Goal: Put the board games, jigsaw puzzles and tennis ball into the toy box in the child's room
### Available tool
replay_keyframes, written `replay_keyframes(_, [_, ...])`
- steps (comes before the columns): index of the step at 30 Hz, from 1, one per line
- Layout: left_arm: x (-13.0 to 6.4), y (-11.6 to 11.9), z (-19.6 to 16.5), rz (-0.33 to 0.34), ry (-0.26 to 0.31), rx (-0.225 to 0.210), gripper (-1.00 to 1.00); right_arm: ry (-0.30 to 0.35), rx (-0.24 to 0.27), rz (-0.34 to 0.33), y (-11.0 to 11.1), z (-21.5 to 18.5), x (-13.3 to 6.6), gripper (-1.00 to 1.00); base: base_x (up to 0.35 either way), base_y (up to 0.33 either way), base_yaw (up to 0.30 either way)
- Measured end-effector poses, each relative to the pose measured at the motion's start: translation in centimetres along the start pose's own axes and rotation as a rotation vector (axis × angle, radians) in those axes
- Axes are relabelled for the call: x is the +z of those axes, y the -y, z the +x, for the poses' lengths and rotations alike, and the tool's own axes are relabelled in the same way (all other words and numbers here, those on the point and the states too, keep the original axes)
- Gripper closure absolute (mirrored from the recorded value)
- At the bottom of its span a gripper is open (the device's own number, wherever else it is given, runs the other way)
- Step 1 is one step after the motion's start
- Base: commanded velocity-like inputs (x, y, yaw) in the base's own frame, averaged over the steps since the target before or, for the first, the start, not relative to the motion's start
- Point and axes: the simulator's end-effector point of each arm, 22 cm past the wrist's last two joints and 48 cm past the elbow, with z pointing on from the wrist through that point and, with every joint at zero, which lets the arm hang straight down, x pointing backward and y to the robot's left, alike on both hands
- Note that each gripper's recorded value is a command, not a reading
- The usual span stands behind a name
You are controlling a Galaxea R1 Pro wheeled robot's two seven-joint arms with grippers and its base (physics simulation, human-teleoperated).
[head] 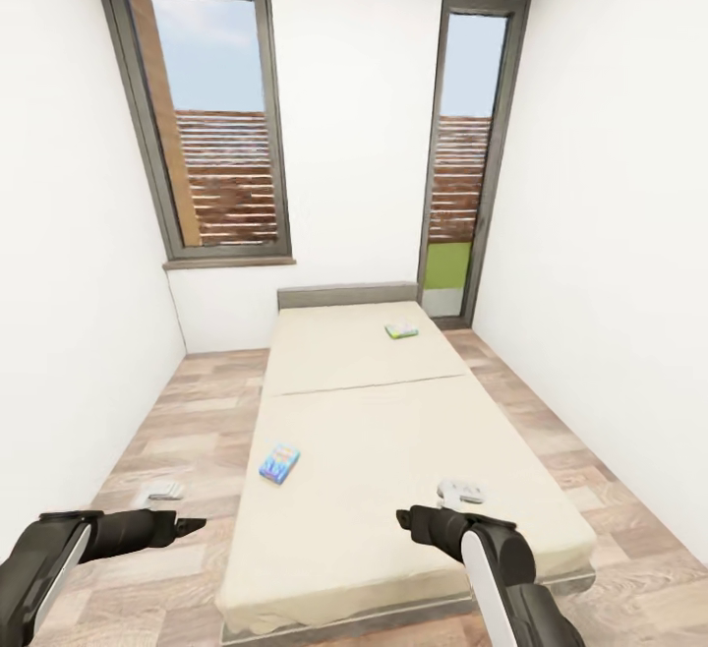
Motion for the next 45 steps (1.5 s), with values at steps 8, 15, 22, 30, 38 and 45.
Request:
replay_keyframes(8, [0.22, 0.06, 0.15, 0.003, -0.003, -0.003, -1.00, -0.008, 0.002, 0.000, 0.08, 0.28, 0.25, -1.00, 0.073, 0.015, 0.267])
replay_keyframes(15, [0.33, 0.04, 0.30, 0.002, -0.007, -0.005, -1.00, -0.012, 0.007, -0.005, -0.01, 0.42, 0.35, -1.00, 0.183, 0.002, 0.268])
replay_keyframes(22, [0.46, 0.00, 0.38, 0.003, -0.009, -0.006, -1.00, -0.016, 0.009, -0.005, 0.01, 0.53, 0.48, -1.00, 0.096, 0.000, 0.164])
replay_keyframes(30, [0.45, 0.03, 0.38, 0.003, -0.008, -0.005, -1.00, -0.016, 0.009, -0.004, 0.05, 0.57, 0.46, -1.00, 0.150, 0.000, 0.024])
replay_keyframes(38, [0.48, 0.04, 0.34, 0.004, -0.007, -0.004, -1.00, -0.017, 0.009, -0.005, 0.06, 0.59, 0.50, -1.00, 0.111, 0.000, 0.003])
replay_keyframes(45, [0.49, 0.04, 0.33, 0.005, -0.007, -0.004, -1.00, -0.001, 0.011, -0.005, 0.07, 0.22, 0.52, -1.00, 0.016, 0.000, 0.000])
